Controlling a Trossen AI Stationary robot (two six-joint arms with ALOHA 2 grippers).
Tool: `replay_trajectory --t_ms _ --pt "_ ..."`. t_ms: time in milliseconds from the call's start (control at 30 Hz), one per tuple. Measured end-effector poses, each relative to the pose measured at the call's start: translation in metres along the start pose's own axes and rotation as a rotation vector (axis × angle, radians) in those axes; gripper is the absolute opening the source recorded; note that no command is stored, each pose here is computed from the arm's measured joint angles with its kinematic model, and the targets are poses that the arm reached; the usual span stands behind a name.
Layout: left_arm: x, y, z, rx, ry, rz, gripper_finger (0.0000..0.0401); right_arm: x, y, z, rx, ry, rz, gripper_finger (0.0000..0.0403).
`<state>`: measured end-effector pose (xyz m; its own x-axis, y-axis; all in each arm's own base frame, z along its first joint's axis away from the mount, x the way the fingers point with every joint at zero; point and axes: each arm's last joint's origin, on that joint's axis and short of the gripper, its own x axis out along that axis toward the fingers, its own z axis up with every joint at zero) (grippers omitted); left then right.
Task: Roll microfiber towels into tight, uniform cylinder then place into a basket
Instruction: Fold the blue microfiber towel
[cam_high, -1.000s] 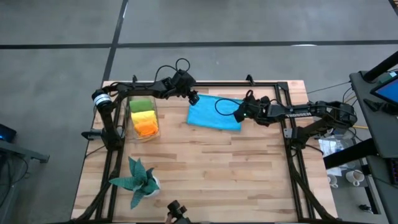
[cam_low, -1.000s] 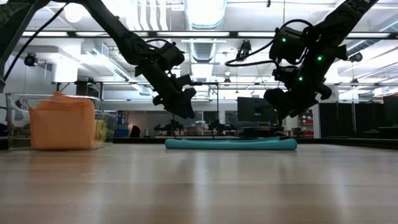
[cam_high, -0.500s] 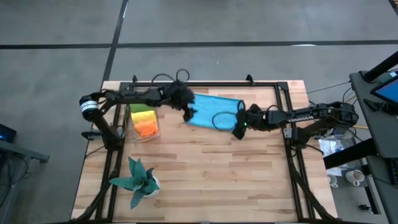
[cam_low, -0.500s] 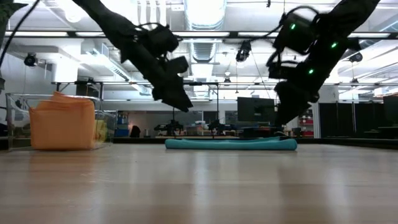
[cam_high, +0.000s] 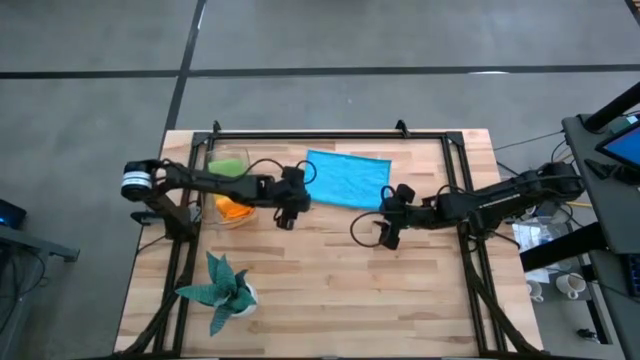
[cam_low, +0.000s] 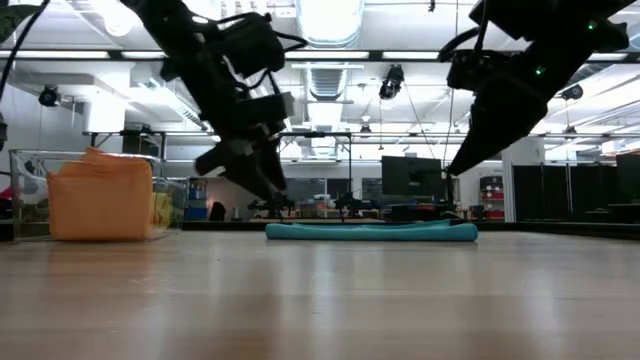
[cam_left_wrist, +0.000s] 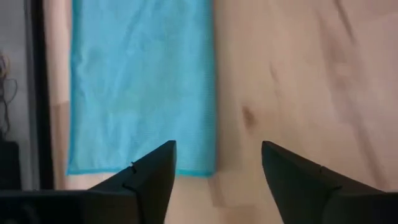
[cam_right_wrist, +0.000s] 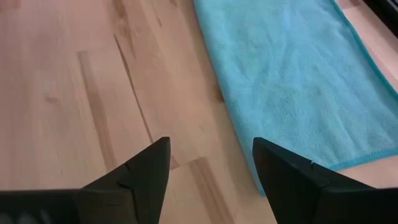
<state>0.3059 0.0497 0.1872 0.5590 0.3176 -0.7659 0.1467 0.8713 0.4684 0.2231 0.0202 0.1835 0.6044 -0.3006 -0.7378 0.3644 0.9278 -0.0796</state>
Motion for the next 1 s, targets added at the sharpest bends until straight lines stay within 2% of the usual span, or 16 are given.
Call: replay_trajectory --t_ms 133,300,433,767,1000 --pt "0.009 0.016 0.004 -0.018 0.021 -0.038 0.0177 -0.001 -0.001 0.0 0.007 -0.005 0.0 0.0224" --pt "0.021 0.042 0.01 -0.135 0.114 -0.194 0.013 -0.001 -0.001 -0.001 0.005 0.0 -0.002 0.0224" --pt "0.031 0.057 0.005 -0.216 0.209 -0.323 0.0119 0.0 -0.001 -0.003 0.002 0.006 -0.004 0.0224" --pt "0.054 0.052 -0.001 -0.057 0.216 -0.324 0.0118 0.002 -0.003 -0.009 -0.001 0.021 -0.011 0.0224" --pt "0.059 0.053 -0.001 -0.051 0.218 -0.269 0.0118 0.005 -0.004 -0.015 0.002 0.03 -0.015 0.0224"
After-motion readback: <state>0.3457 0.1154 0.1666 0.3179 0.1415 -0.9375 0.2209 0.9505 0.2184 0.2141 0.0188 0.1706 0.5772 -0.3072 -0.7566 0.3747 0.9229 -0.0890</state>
